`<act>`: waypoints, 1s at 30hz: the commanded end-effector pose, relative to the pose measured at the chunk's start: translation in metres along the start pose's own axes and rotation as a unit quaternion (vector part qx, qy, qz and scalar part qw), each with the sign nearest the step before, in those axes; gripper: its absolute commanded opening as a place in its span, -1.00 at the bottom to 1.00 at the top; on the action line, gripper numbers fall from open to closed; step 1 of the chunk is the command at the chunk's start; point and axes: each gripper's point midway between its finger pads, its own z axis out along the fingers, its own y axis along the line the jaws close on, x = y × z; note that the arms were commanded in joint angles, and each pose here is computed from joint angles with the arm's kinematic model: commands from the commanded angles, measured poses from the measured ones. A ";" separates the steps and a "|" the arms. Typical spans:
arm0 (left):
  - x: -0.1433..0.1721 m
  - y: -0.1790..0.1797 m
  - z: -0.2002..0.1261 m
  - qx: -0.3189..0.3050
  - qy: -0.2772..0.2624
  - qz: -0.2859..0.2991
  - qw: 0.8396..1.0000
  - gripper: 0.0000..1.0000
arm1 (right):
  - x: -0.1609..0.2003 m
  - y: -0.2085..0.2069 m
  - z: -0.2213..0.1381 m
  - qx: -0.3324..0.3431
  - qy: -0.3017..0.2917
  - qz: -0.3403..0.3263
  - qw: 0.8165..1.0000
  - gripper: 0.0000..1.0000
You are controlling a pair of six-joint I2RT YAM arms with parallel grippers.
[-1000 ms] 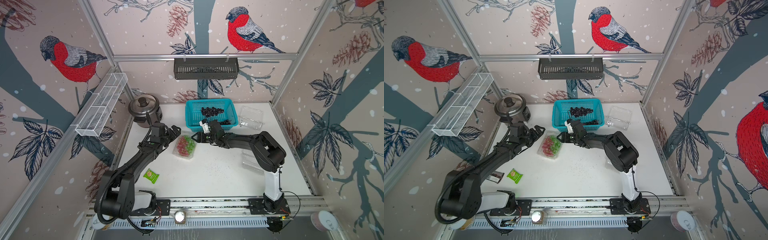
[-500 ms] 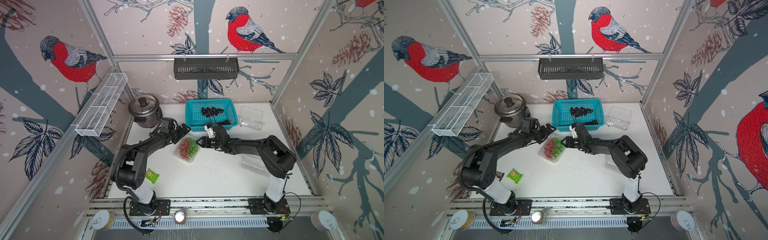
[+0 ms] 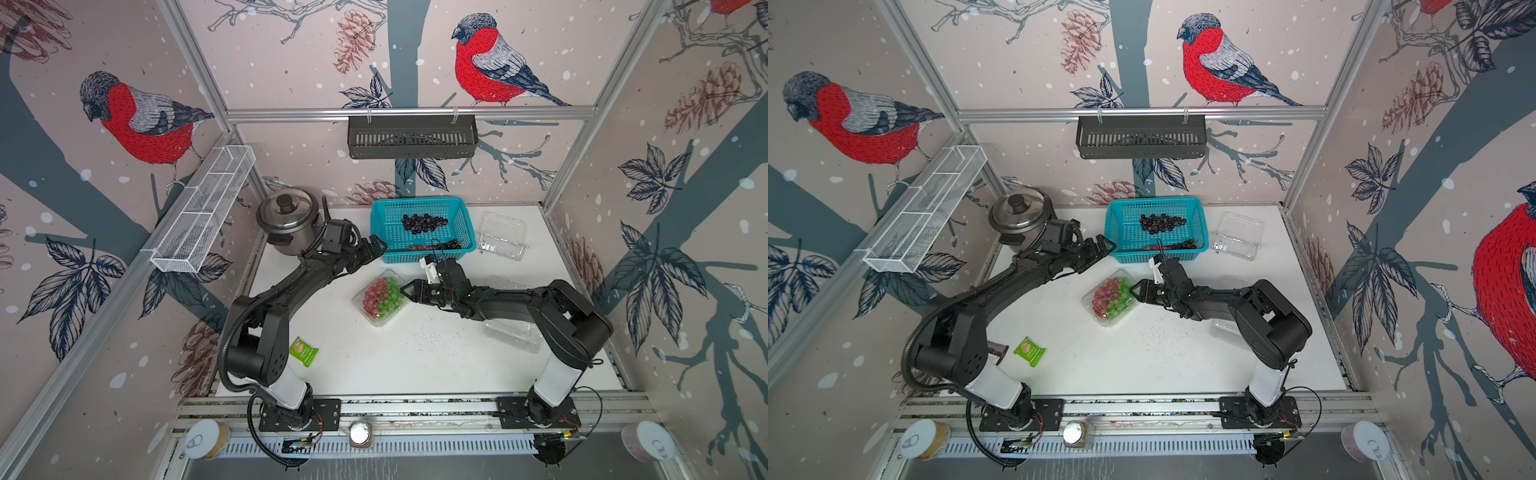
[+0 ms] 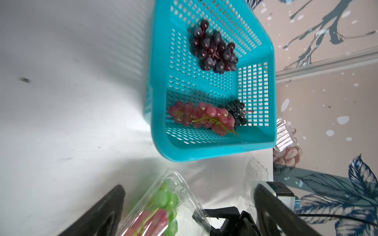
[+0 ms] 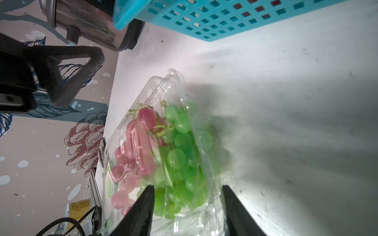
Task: Pack grapes into containers
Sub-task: Close the packing box at the center of the board.
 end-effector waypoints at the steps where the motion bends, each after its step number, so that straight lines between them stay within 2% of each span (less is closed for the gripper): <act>1: 0.011 -0.009 -0.014 0.017 0.005 -0.001 1.000 0.96 | -0.002 0.004 -0.003 -0.008 -0.007 0.004 1.000 0.06; 4: 0.038 -0.032 -0.009 0.079 0.027 -0.014 0.996 0.96 | -0.003 0.006 -0.007 -0.015 -0.012 0.003 1.000 0.06; 10: 0.075 -0.033 0.003 0.085 0.053 -0.020 0.995 0.96 | -0.007 0.010 -0.015 -0.033 -0.019 0.004 0.999 0.07; 21: 0.089 -0.019 0.005 0.068 0.061 -0.025 0.995 0.96 | -0.011 0.007 -0.039 -0.063 -0.044 0.015 0.997 0.14; 30: 0.091 -0.015 0.002 0.064 0.056 -0.027 0.996 0.96 | -0.002 -0.009 -0.045 -0.082 -0.041 0.050 0.995 -0.05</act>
